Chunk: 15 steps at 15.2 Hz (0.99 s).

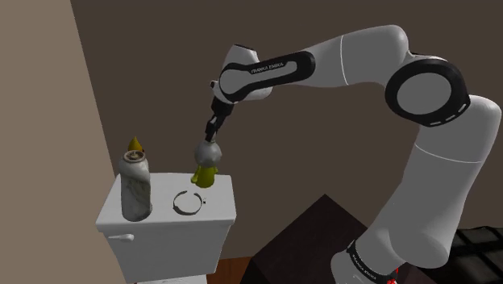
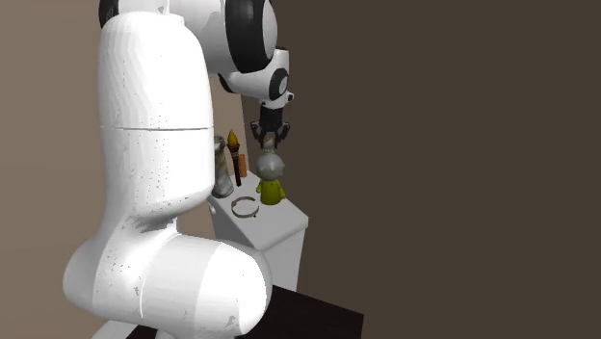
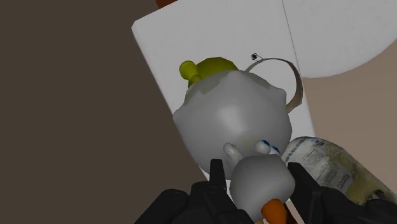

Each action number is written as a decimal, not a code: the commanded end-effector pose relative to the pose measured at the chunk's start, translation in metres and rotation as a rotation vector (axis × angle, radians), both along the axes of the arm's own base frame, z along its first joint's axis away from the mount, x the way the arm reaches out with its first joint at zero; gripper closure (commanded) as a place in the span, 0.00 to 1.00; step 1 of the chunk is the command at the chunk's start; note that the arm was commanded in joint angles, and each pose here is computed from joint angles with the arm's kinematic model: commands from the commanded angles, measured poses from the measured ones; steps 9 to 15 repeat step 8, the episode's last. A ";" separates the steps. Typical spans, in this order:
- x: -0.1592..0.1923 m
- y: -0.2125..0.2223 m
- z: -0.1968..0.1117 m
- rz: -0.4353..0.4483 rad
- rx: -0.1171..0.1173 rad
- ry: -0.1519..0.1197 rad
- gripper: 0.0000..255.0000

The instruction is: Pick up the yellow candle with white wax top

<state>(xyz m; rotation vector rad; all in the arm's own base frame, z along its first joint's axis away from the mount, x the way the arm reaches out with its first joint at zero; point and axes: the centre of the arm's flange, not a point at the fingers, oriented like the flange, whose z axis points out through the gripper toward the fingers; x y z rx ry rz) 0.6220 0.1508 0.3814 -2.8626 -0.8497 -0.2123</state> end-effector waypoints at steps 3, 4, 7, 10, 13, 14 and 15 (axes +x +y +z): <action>0.000 0.001 0.023 0.000 0.001 -0.002 1.00; 0.000 0.001 0.028 0.000 0.001 -0.002 1.00; 0.000 0.001 0.040 0.000 0.000 -0.002 1.00; 0.000 0.001 0.040 0.000 0.001 -0.002 1.00; 0.000 0.001 0.040 0.000 0.001 -0.002 1.00; 0.000 0.001 0.040 0.000 0.001 -0.002 1.00; 0.000 0.001 0.040 0.000 0.001 -0.002 1.00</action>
